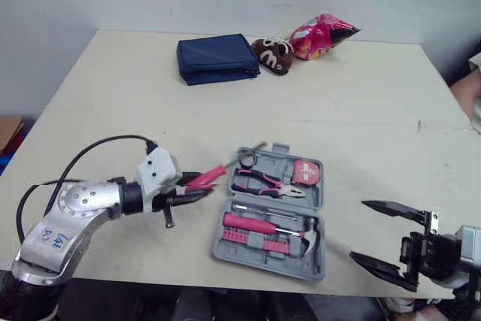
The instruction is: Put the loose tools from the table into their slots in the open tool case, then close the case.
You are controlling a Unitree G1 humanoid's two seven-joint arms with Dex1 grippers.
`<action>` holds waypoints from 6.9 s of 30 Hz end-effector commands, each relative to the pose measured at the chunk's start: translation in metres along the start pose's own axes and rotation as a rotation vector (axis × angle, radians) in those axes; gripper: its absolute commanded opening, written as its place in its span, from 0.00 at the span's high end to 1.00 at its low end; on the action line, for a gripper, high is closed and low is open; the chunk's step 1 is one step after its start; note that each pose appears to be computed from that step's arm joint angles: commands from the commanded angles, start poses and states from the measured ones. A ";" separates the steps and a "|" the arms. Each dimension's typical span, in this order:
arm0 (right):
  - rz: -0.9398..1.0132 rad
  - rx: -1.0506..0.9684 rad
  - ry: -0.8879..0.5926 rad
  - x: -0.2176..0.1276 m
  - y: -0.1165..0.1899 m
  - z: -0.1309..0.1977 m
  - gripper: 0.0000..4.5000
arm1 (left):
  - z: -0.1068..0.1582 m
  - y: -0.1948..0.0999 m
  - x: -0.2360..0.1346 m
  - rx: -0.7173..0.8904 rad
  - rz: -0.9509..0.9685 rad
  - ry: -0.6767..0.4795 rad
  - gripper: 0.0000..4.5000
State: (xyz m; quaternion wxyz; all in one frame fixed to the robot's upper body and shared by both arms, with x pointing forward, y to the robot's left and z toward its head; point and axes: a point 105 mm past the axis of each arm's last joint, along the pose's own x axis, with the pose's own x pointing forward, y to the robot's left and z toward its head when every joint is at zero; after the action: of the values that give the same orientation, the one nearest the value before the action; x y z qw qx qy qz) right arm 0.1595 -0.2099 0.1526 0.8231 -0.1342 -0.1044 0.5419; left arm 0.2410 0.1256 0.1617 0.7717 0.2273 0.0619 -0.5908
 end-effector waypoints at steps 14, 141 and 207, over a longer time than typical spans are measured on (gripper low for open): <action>-0.003 0.051 0.106 -0.019 0.021 0.006 0.00 | 0.006 -0.052 0.049 0.007 -0.472 0.235 0.88; -0.137 0.221 0.503 0.051 -0.032 -0.110 0.99 | -0.074 0.030 0.062 -0.205 -0.031 0.043 1.00; -0.583 0.858 0.787 0.091 -0.130 -0.058 0.00 | -0.040 0.091 0.069 -0.666 0.365 0.371 0.01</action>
State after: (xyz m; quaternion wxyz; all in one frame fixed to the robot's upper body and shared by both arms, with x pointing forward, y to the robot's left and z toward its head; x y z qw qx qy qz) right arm 0.3247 -0.1832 0.1390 0.8898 0.0650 0.4043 0.2011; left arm 0.3548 0.0954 0.1371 0.8689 0.0662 0.3316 -0.3616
